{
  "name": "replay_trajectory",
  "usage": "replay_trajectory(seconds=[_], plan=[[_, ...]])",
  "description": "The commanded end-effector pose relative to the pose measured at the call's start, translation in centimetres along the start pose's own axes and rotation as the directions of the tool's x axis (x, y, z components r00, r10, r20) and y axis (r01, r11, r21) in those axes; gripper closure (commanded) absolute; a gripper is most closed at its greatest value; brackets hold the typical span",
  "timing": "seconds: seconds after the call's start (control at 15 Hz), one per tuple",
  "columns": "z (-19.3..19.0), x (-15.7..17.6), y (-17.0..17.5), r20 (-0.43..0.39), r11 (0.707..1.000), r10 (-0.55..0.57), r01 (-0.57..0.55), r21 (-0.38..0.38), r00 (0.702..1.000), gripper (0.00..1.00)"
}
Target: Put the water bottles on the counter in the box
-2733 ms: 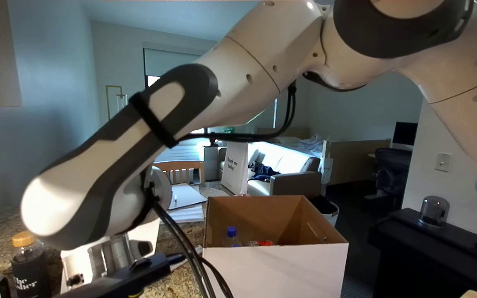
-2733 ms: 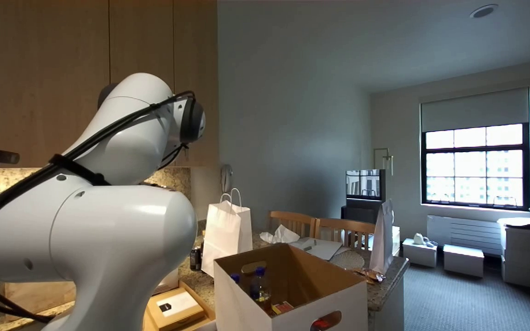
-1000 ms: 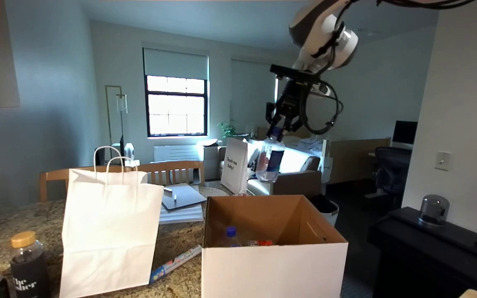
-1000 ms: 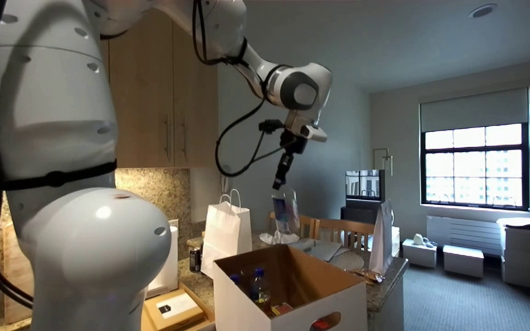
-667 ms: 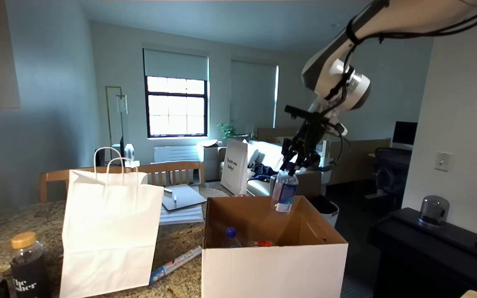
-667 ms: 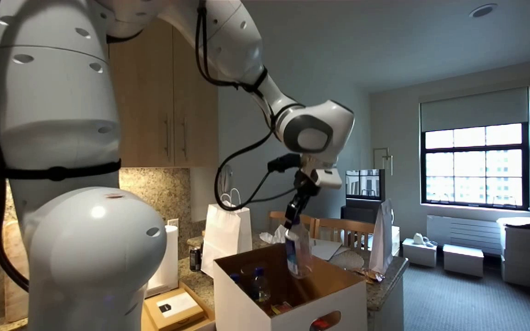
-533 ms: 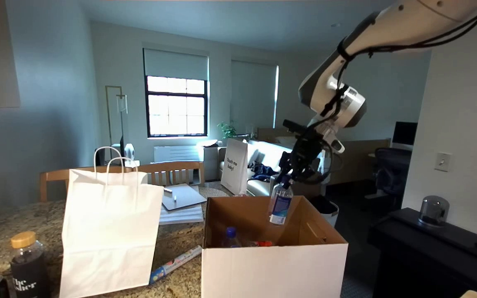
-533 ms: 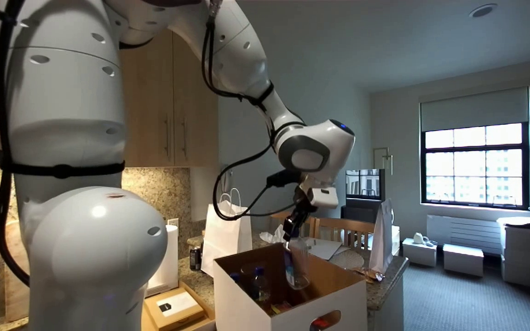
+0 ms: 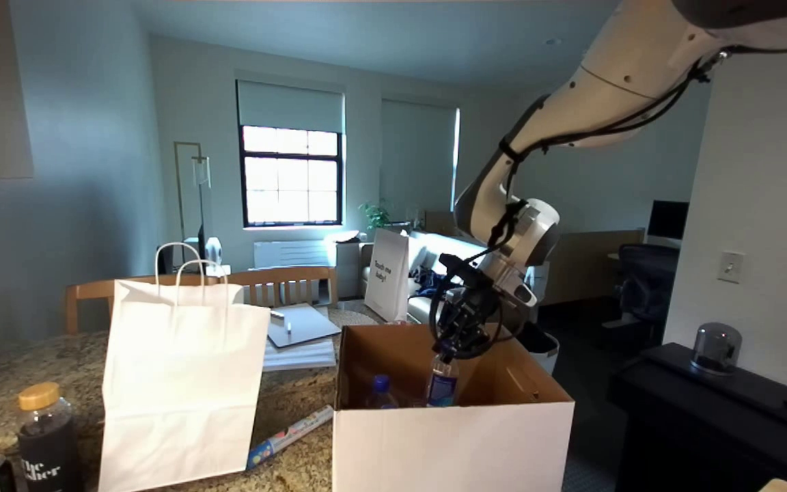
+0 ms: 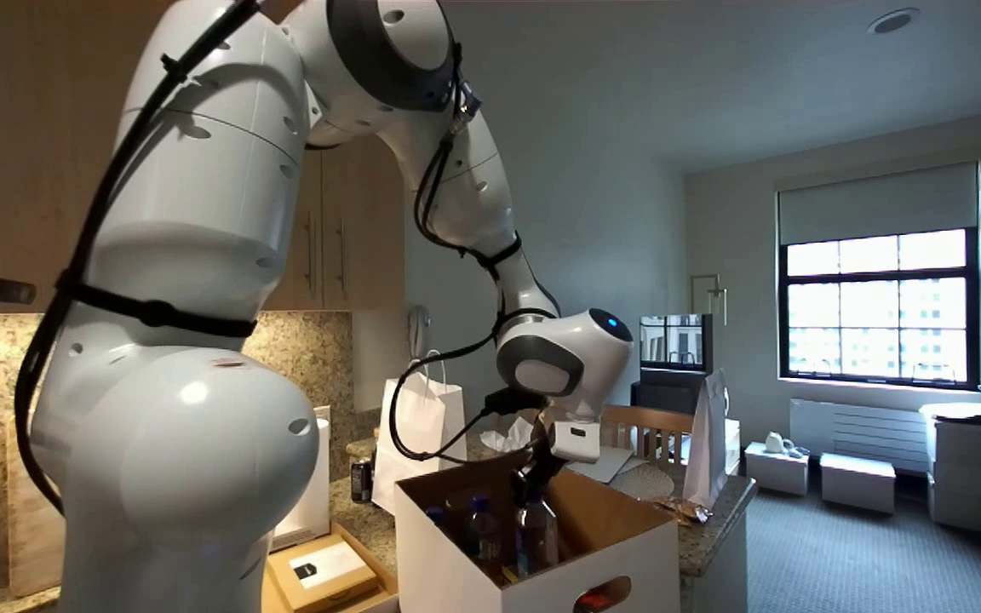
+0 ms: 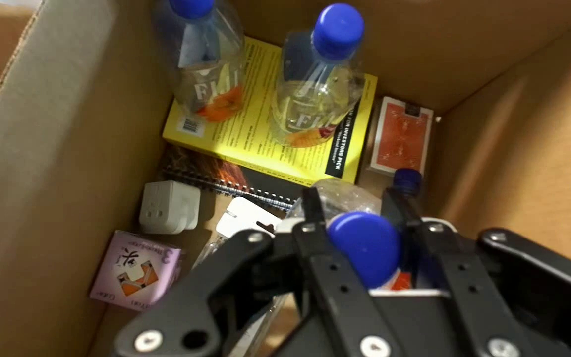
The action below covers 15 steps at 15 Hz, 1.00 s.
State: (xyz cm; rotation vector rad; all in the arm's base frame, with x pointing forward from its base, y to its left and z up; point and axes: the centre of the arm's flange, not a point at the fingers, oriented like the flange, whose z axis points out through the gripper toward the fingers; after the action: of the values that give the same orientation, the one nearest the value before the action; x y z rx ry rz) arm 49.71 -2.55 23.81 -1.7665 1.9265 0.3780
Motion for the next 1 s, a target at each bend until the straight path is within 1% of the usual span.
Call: replay_trajectory(seconds=[0.0,0.2,0.4,0.6,0.73,0.87,0.93], plan=[[4.4,0.8,-0.6,-0.026,0.994,0.046,-0.048,-0.098,0.999,0.86],[6.8,1.2,-0.5,-0.035,0.984,0.063,-0.068,-0.167,0.997,0.86],[9.3,1.2,0.3,-0.044,0.963,0.072,-0.081,-0.258,0.996,0.86],[10.9,1.7,1.6,-0.030,0.939,0.113,-0.116,-0.323,0.993,0.86],[11.5,1.8,2.2,-0.024,0.928,0.128,-0.128,-0.350,0.991,0.87],[11.6,1.7,2.1,-0.011,0.926,0.132,-0.127,-0.355,0.991,0.87],[11.5,1.6,2.0,-0.008,0.925,0.132,-0.126,-0.359,0.991,0.42]])
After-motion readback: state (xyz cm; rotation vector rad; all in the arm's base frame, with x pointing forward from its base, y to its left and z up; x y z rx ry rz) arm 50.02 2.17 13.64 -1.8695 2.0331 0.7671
